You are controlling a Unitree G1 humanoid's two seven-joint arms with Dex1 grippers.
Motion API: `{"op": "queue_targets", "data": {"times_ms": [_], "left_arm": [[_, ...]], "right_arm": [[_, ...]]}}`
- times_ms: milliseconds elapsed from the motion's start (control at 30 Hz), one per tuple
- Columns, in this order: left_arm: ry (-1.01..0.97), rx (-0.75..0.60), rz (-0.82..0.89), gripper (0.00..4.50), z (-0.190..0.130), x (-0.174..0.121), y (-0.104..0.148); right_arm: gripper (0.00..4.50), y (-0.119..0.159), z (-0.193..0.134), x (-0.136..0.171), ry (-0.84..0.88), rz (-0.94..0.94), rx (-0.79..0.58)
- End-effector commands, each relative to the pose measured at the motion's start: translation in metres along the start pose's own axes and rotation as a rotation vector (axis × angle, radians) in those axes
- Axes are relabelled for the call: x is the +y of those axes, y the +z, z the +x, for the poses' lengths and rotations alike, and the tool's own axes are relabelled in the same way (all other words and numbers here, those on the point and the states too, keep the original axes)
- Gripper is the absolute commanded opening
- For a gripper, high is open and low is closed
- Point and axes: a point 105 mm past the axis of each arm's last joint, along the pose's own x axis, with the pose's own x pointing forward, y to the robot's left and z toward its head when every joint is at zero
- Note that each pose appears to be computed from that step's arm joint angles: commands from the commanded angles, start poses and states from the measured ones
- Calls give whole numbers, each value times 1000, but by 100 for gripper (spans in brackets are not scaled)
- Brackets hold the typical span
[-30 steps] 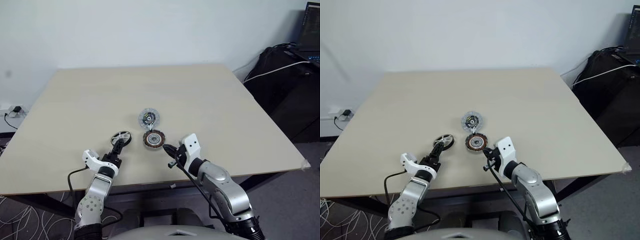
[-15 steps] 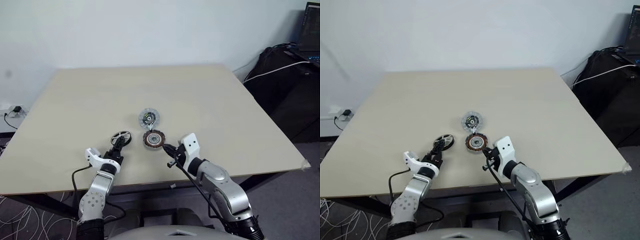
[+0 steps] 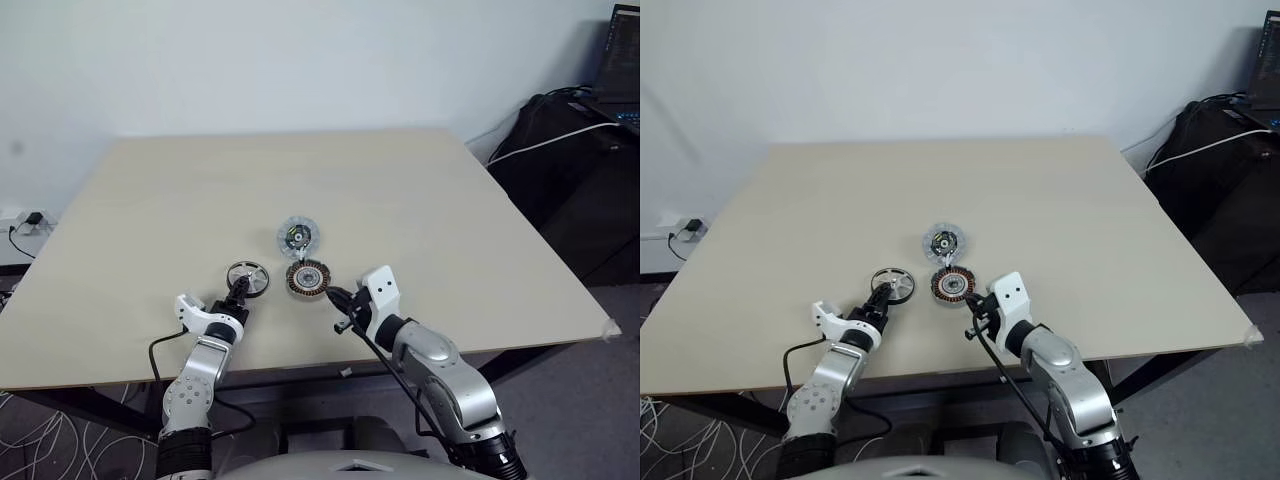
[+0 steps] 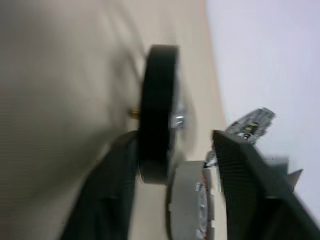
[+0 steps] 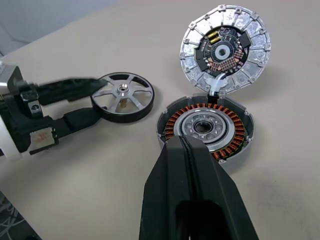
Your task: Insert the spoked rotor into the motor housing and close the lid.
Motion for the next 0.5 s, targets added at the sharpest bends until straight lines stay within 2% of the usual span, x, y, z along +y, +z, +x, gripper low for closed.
{"op": "queue_targets", "data": {"times_ms": [33, 133, 300, 500], "left_arm": [[-32, -4, -104, 123, 8, -17, -19], [-24, -4, -104, 40, 8, -16, -20], [-9, -6, -85, 40, 8, -13, -18], [-140, -21, -83, 40, -7, -27, -8]], "right_arm": [[0, 16, -2, 0, -5, -21, -57], [0, 16, -2, 0, -7, -21, -56], [0, 15, -1, 1, -4, -21, -53], [0, 14, -1, 1, -7, -18, -52]]}}
